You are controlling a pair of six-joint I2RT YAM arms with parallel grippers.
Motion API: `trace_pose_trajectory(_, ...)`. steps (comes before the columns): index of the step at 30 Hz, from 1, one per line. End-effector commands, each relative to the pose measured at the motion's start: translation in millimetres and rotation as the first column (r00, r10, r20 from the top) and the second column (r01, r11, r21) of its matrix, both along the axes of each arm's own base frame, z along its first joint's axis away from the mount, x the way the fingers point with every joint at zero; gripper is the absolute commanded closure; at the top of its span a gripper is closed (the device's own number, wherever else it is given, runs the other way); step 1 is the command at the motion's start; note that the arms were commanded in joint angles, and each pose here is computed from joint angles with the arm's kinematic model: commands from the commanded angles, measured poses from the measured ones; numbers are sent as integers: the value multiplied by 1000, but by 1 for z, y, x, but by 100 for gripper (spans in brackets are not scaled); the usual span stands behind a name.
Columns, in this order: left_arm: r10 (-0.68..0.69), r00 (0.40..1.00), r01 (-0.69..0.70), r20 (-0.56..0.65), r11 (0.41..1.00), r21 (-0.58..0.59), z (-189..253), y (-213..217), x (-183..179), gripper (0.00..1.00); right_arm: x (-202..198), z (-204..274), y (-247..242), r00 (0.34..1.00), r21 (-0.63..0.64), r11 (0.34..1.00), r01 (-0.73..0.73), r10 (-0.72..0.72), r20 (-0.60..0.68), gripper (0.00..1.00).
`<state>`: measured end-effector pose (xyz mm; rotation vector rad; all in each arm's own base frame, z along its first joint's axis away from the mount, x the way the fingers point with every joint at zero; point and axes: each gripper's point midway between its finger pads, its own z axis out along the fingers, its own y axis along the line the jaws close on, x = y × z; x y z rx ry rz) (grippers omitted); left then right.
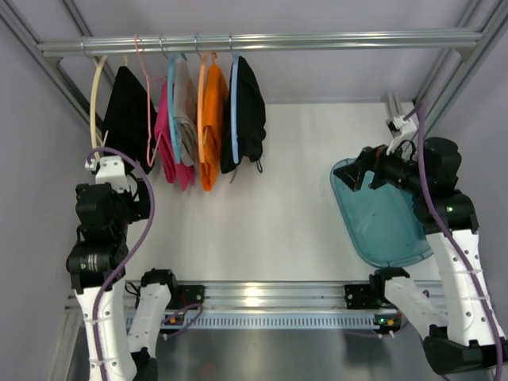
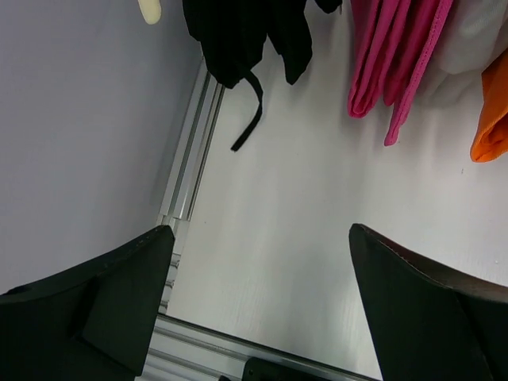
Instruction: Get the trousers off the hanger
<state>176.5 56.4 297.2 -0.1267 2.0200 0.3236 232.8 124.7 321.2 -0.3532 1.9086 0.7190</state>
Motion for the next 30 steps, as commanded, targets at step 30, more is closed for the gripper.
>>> trace_pose_trajectory(30, -57, 975, 83, 216, 990, -112, 64, -26, -10, 8, 84, 170, 254, 914, 748, 617, -244, 404, -35, 17)
